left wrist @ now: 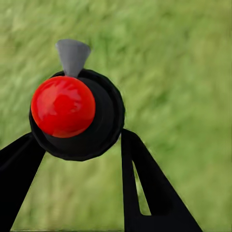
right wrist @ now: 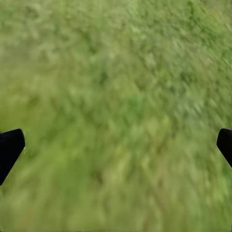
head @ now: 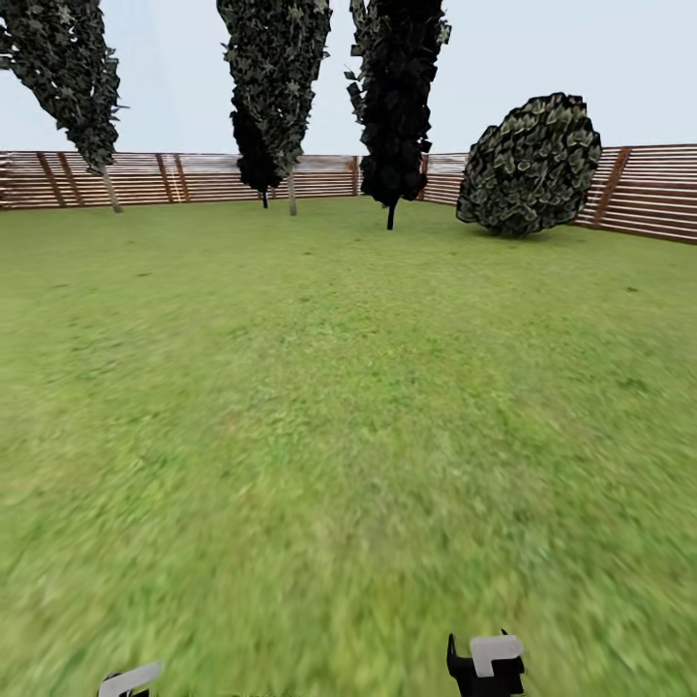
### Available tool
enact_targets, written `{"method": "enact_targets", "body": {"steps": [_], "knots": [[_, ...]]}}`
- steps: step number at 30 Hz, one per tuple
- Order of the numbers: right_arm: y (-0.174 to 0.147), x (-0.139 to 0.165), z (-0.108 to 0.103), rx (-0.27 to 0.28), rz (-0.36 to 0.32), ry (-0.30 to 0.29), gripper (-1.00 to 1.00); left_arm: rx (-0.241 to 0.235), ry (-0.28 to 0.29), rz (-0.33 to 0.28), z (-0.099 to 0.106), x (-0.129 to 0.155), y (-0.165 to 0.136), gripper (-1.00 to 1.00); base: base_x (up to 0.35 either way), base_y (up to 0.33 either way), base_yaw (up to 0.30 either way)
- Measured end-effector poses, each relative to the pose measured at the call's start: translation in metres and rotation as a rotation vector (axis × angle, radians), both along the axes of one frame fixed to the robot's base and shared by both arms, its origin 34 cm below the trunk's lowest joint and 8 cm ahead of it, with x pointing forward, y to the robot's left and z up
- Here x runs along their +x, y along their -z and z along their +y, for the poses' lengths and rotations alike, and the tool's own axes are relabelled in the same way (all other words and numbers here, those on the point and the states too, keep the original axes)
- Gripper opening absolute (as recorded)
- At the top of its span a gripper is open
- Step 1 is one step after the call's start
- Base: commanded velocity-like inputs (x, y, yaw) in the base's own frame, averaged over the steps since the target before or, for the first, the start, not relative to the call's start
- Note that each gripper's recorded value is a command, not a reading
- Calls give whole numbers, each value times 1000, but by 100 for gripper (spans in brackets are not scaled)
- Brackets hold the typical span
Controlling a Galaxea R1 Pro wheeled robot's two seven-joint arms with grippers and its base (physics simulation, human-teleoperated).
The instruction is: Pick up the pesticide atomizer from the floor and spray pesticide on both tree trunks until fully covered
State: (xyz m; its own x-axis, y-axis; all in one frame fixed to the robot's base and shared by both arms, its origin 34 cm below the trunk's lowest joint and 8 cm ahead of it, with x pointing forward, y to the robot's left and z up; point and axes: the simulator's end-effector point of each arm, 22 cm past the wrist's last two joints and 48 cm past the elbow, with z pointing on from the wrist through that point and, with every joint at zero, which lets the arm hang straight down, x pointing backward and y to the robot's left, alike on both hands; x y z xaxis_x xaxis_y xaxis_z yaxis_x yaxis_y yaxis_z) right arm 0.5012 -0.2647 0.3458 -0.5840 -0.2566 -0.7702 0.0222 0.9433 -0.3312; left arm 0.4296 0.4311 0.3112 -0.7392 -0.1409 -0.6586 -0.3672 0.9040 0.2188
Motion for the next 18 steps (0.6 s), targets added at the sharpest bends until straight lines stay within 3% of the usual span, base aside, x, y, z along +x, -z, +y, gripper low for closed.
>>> {"method": "enact_targets", "body": {"steps": [18], "knots": [[0,0,0,0,1,0,100,0,0,0,0,0,0,-100,0,0,285]]}}
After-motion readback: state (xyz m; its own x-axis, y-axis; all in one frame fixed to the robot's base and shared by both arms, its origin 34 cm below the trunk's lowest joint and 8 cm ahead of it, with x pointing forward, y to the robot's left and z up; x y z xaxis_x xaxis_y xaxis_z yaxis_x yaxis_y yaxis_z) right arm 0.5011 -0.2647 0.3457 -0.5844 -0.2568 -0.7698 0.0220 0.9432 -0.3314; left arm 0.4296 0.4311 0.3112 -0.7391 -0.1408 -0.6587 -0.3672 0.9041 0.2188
